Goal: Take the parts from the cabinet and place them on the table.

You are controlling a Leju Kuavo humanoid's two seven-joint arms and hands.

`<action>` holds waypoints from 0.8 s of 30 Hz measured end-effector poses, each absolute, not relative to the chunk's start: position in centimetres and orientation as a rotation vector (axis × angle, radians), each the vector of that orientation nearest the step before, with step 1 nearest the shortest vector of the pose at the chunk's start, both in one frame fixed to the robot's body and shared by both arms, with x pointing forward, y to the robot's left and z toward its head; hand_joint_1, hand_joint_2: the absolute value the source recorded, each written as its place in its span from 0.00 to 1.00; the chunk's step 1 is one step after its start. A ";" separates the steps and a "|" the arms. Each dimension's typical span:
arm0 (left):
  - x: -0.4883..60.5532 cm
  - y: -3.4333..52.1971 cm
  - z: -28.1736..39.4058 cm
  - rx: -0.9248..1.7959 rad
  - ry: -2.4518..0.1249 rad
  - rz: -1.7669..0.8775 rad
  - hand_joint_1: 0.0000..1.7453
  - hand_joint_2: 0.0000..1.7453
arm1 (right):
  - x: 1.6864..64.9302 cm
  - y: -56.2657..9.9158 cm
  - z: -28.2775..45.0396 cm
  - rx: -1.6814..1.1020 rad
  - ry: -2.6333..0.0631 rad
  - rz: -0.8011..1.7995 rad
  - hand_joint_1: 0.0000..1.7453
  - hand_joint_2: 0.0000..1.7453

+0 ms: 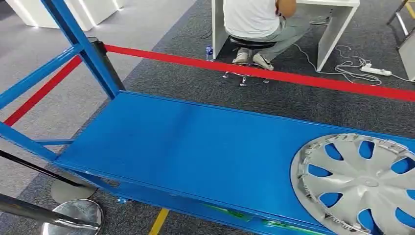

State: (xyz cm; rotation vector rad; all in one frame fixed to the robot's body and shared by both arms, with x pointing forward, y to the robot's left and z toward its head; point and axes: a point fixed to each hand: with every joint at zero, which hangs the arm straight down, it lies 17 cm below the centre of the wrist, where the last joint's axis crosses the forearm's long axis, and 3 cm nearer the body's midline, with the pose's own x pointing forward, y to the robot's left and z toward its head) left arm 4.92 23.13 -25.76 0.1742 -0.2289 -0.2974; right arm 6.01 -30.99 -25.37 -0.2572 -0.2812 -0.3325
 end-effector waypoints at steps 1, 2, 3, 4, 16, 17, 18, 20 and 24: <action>4.9 23.1 -25.7 0.172 -0.229 -0.298 0.00 0.00 | 6.0 -31.0 -25.4 -0.255 -0.285 -0.332 0.00 0.00; 4.9 23.1 -25.7 0.170 -0.228 -0.298 0.00 0.00 | 6.0 -30.9 -25.4 -0.253 -0.286 -0.333 0.00 0.00; 4.9 23.1 -25.7 0.170 -0.228 -0.298 0.00 0.00 | 6.0 -30.9 -25.4 -0.251 -0.287 -0.334 0.00 0.00; 4.9 23.1 -25.7 0.169 -0.228 -0.298 0.00 0.00 | 6.1 -30.9 -25.4 -0.249 -0.288 -0.334 0.00 0.00; 4.9 23.0 -25.7 0.162 -0.234 -0.289 0.00 0.00 | 6.8 -30.7 -25.2 -0.230 -0.314 -0.379 0.00 0.00; 4.9 22.9 -25.7 0.160 -0.233 -0.287 0.00 0.00 | 7.0 -30.7 -25.2 -0.229 -0.315 -0.381 0.00 0.00; 4.8 22.8 -25.7 0.159 -0.232 -0.287 0.00 0.00 | 6.9 -30.7 -25.2 -0.229 -0.315 -0.381 0.00 0.00; 4.8 22.7 -25.7 0.156 -0.232 -0.286 0.00 0.00 | 6.6 -30.7 -25.2 -0.231 -0.310 -0.385 0.00 0.00; 4.9 23.0 -25.7 0.159 -0.232 -0.283 0.00 0.00 | 6.5 -30.3 -25.3 -0.221 -0.305 -0.390 0.00 0.00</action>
